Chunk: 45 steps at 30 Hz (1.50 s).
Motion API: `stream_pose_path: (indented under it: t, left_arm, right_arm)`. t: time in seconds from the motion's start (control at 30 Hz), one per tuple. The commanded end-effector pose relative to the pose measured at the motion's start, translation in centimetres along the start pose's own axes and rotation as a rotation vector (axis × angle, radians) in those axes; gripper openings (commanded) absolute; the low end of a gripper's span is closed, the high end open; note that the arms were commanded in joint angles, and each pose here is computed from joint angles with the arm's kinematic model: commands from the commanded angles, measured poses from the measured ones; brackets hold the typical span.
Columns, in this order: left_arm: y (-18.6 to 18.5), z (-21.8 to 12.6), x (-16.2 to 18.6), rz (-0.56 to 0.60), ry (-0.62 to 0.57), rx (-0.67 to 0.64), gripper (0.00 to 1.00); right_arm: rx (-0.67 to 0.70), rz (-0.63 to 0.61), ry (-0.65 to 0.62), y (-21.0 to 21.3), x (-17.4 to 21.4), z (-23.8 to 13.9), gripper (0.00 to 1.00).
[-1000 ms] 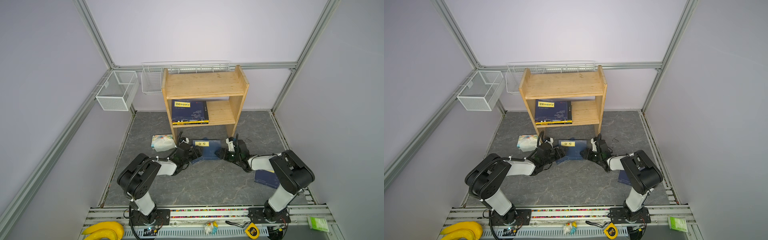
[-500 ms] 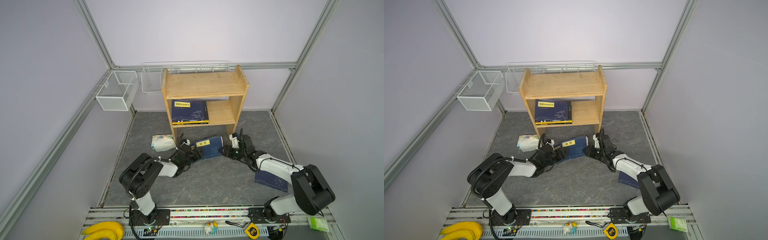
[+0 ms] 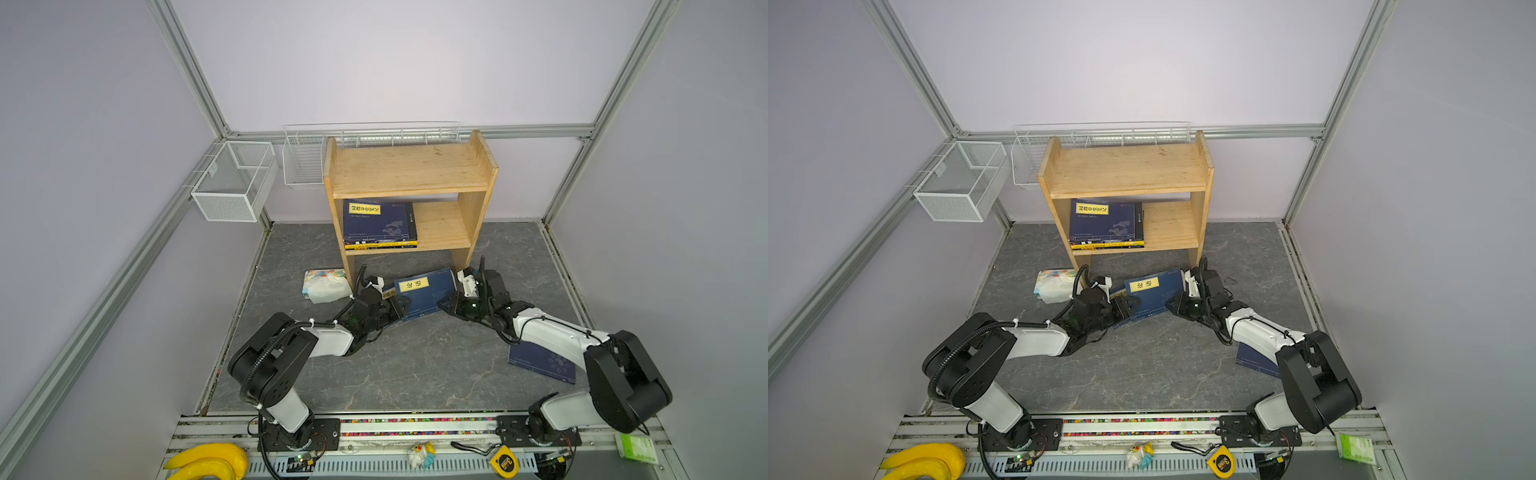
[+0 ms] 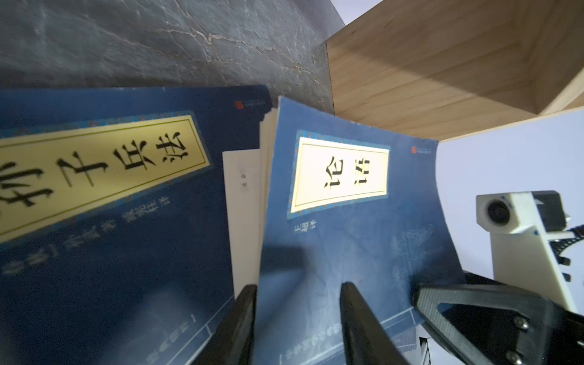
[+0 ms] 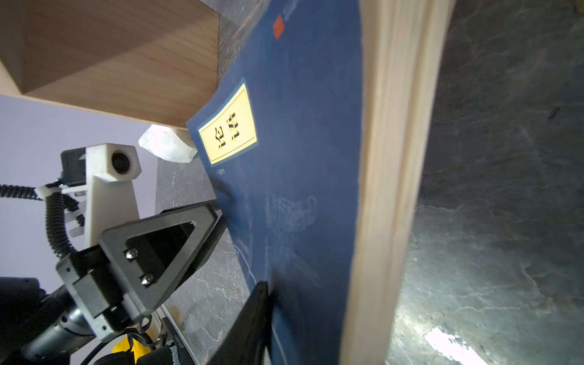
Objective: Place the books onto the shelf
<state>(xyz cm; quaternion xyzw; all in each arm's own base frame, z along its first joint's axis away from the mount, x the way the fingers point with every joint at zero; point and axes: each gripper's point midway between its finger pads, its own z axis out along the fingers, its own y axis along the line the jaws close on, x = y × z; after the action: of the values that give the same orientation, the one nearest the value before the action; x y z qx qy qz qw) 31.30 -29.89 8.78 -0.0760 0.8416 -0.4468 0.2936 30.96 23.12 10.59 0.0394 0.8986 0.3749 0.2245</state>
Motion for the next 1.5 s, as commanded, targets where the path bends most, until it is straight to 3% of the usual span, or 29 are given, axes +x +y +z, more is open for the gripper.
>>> stream_pose_path:
  t: [0.0,0.13,0.3,0.5,0.73,0.9,1.0,1.2,1.47]
  left_arm:
    - [-2.8,-0.2,-0.5,0.014,-0.008,0.100,0.43]
    - [-3.0,-0.5,-0.7,0.019,-0.015,0.099,0.45]
    - [-3.5,-2.4,-1.6,0.048,-0.042,0.078,0.61]
    - [-5.0,-6.7,-3.2,0.101,-0.068,0.084,0.73]
    - [-9.6,-14.6,-5.2,0.211,-0.162,0.165,0.86]
    - [-11.9,-19.3,-6.8,0.223,-0.236,0.198,0.93]
    - [-12.7,-19.9,-7.2,0.199,-0.233,0.208,0.94]
    - [-15.5,-19.5,-7.8,0.107,-0.227,0.366,0.94]
    - [-18.9,-18.7,-9.5,0.077,-0.234,0.510,0.93]
  right_arm:
    - [0.028,-0.014,-0.028,0.0,-0.3,-0.8,0.22]
    - [0.030,0.001,-0.053,0.1,-0.7,-1.4,0.15]
    - [0.020,-0.018,-0.104,1.4,-1.7,-3.7,0.10]
    - [0.002,-0.081,-0.144,4.3,-2.1,-8.5,0.07]
    - [-0.175,-0.141,-0.255,10.6,-3.2,-15.6,0.08]
    - [-0.331,-0.141,-0.293,14.7,-4.0,-18.4,0.09]
    - [-0.444,-0.124,-0.336,17.1,-5.2,-19.3,0.09]
    - [-0.580,-0.105,-0.436,20.2,-7.7,-20.9,0.09]
    - [-0.654,-0.096,-0.400,22.6,-8.4,-19.4,0.09]
